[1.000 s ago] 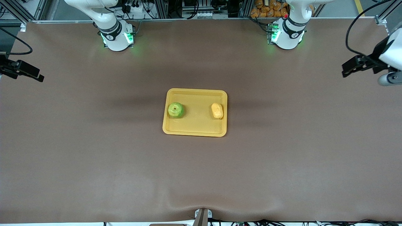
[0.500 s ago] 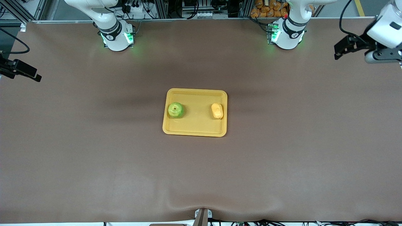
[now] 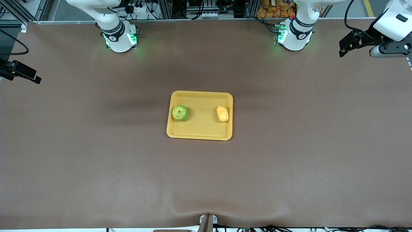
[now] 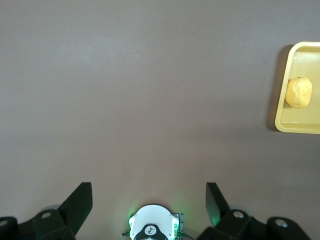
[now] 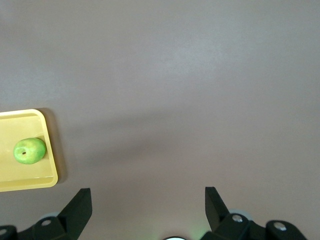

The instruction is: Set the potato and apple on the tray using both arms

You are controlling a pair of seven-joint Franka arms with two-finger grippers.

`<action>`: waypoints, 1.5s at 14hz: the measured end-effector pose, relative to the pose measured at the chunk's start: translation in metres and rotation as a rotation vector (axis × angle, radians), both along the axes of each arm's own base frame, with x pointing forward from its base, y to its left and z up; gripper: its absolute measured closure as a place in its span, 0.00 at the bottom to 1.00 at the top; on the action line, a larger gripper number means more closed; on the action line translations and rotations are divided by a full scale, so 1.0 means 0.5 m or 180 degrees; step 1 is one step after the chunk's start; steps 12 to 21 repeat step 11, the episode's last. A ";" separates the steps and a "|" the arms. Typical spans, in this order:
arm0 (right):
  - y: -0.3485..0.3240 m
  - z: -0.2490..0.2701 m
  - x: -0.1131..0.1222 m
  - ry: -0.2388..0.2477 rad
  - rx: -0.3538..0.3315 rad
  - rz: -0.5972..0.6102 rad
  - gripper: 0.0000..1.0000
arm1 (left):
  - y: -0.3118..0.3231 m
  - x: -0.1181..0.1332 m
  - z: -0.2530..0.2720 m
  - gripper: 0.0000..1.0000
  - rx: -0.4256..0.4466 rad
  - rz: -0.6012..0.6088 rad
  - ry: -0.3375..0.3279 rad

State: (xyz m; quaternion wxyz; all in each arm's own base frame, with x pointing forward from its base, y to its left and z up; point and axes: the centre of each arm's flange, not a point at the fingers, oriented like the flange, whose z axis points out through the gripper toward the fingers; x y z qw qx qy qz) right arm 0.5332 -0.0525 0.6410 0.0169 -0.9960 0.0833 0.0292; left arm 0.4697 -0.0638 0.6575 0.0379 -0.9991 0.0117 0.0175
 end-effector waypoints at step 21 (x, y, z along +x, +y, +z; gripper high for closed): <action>0.006 0.000 -0.001 0.0019 0.0001 0.0010 0.00 | 0.019 0.010 0.005 0.00 -0.0023 0.0061 -0.0031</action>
